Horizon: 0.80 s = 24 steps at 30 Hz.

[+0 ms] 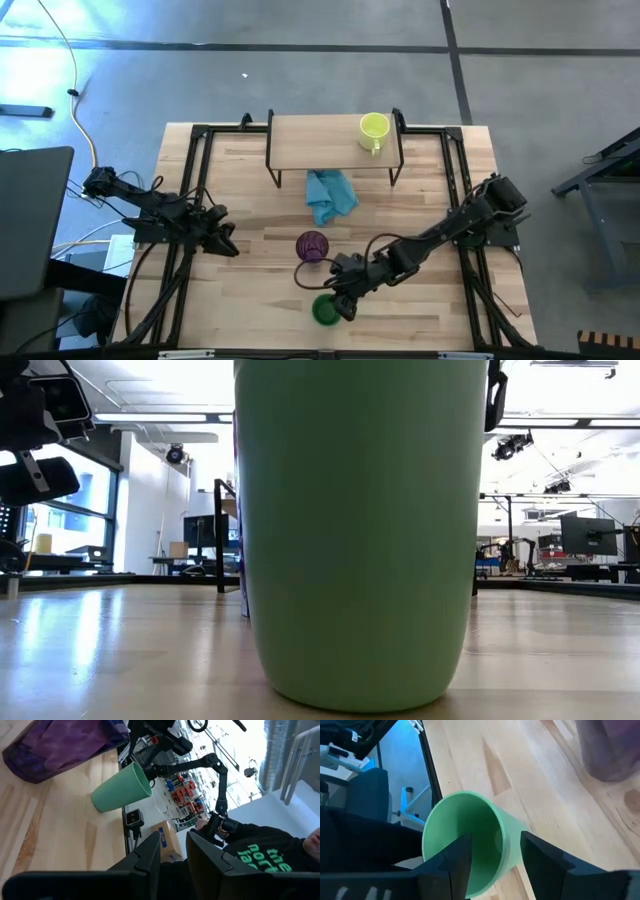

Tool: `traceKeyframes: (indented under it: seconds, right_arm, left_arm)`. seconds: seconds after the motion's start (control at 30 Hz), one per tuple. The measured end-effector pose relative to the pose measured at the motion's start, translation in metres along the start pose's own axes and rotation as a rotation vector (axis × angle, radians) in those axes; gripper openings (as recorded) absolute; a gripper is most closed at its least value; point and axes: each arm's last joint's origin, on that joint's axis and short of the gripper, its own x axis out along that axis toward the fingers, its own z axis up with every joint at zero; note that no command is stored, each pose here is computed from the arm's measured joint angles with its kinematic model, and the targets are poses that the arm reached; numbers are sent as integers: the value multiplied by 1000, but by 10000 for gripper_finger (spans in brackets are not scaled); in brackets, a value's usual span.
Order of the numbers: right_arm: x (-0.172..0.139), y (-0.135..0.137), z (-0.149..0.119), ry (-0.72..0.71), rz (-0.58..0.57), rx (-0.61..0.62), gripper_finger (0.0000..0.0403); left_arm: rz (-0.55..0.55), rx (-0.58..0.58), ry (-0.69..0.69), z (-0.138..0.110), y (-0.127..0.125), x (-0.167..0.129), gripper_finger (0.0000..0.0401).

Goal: Stack small to large cups/mugs on shelf
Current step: Put the green cup on the shelf

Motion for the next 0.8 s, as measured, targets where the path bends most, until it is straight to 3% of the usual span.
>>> traceKeyframes:
  seconds: [0.8]
  right_arm:
    - [18, -7, -8, 49, -50, -6, 155]
  left_arm:
    - [-24, 2, 33, -1, -1, 0, 83]
